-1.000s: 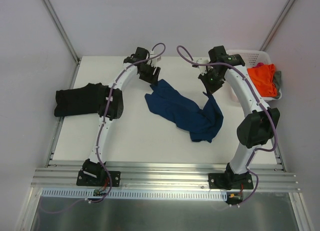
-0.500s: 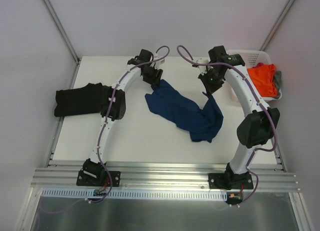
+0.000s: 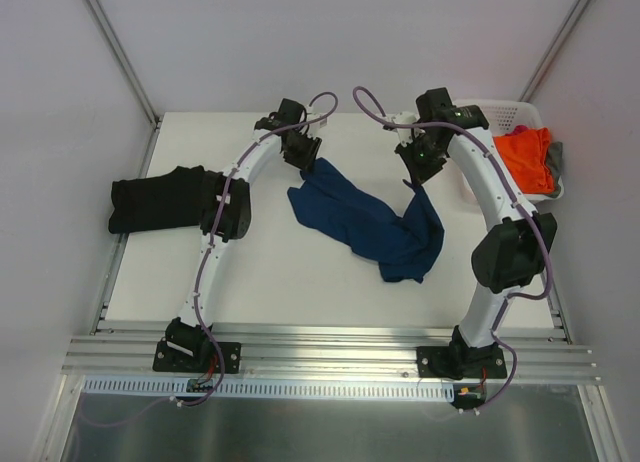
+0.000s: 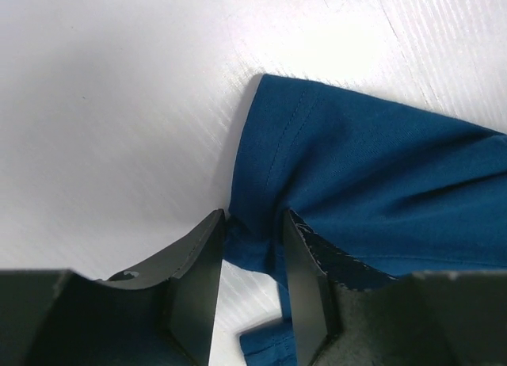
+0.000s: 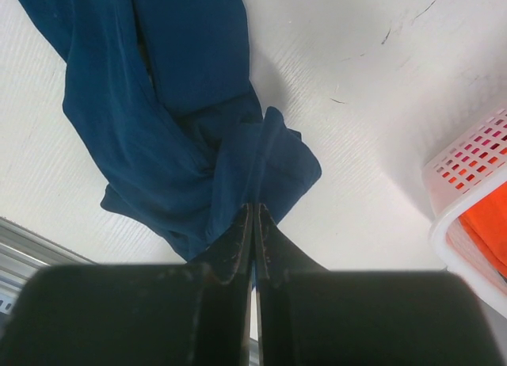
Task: Fold and stack the t-shirts
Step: Flatten out the tshirt
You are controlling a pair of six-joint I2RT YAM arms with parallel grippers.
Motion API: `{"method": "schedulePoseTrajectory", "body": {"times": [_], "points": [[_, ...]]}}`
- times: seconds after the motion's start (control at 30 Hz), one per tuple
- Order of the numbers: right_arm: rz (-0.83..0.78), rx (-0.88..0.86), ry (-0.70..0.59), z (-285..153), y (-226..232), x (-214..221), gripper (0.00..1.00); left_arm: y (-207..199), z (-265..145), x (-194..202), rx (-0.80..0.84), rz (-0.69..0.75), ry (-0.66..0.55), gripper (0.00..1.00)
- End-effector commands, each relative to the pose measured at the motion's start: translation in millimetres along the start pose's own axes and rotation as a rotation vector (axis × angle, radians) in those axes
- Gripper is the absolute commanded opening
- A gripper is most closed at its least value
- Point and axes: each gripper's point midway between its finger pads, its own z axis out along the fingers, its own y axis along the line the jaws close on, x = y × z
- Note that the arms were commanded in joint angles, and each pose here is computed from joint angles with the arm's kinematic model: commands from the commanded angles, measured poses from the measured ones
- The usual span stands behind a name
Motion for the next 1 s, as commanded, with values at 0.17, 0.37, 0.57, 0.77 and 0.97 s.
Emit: {"method": "schedulePoseTrajectory", "body": {"times": [0.17, 0.37, 0.57, 0.77, 0.97], "points": [[0.01, -0.005, -0.043, -7, -1, -12, 0.01, 11, -26, -4, -0.068, -0.023, 0.003, 0.48], [0.009, -0.003, -0.047, -7, -2, -15, 0.01, 23, -40, -10, -0.128, -0.026, -0.012, 0.6], [0.014, -0.001, -0.058, -7, -4, -20, 0.01, 36, -41, -7, -0.14, -0.047, -0.015, 0.6], [0.014, -0.006, -0.057, -6, -3, -20, 0.0, 36, -46, -16, -0.138, -0.041, -0.039, 0.55], [0.015, -0.008, -0.056, -4, -4, -21, 0.01, 34, -62, -37, -0.144, -0.023, -0.099, 0.52]]}}
